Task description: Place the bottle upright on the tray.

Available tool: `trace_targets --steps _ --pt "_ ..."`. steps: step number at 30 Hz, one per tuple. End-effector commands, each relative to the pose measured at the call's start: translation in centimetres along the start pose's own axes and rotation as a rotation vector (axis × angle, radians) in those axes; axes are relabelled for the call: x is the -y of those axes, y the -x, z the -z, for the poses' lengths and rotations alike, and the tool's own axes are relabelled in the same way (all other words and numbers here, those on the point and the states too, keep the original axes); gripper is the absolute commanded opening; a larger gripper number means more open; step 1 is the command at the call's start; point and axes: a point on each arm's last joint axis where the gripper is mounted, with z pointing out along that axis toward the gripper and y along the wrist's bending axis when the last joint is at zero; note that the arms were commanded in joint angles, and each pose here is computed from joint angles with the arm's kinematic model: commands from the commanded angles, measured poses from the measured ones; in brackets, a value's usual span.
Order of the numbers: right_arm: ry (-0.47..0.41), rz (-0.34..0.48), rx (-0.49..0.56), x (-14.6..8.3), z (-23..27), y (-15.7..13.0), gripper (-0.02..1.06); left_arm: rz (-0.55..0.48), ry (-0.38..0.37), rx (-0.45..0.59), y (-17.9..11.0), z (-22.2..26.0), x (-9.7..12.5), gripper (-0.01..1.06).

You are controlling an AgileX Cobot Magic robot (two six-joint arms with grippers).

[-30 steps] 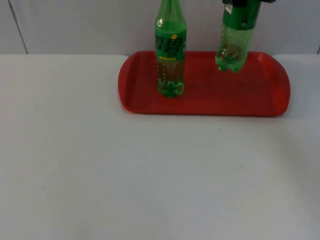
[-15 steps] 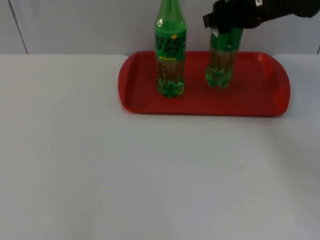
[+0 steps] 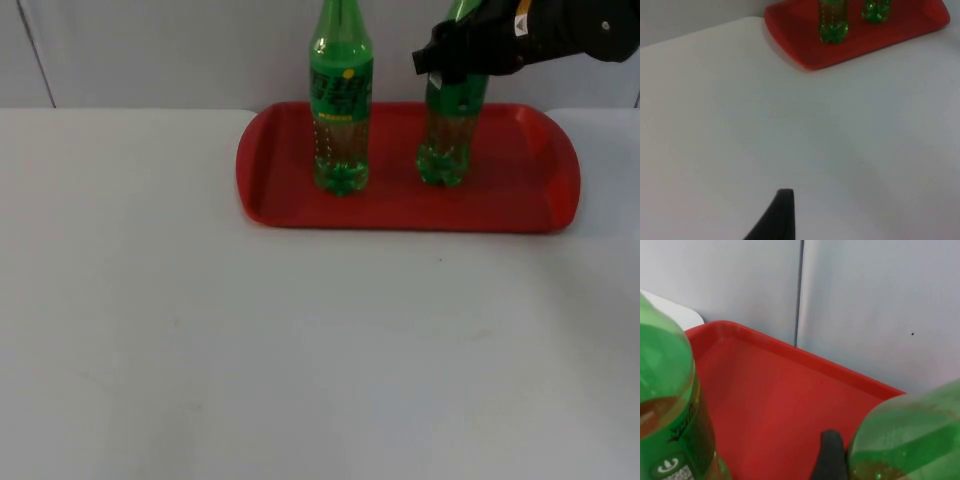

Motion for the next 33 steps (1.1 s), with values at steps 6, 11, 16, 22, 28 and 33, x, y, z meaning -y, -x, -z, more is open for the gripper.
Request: trace_targets --steps 6,11,16,22,28,33 --pt "-0.003 0.010 -0.002 0.18 -0.15 -0.10 0.09 -0.001 0.005 0.001 -0.10 -0.05 -0.03 1.01" --pt "-0.003 0.011 0.000 0.17 -0.15 -0.09 0.39 -0.001 0.005 0.001 -0.10 -0.05 -0.03 1.01" --pt "-0.003 0.011 0.000 0.17 -0.15 -0.09 0.78 -0.001 0.005 0.001 -0.10 -0.05 -0.03 1.01" --pt "-0.007 0.010 -0.011 0.21 -0.14 -0.18 0.88 -0.001 0.005 0.001 -0.10 -0.05 -0.03 1.01" --pt "-0.007 0.010 -0.011 0.21 -0.14 -0.18 0.88 -0.001 0.005 0.001 -0.10 -0.05 -0.03 1.01" --pt "-0.016 0.010 -0.035 0.30 -0.14 -0.40 0.88 -0.001 0.005 0.001 -0.10 -0.05 -0.03 1.01"
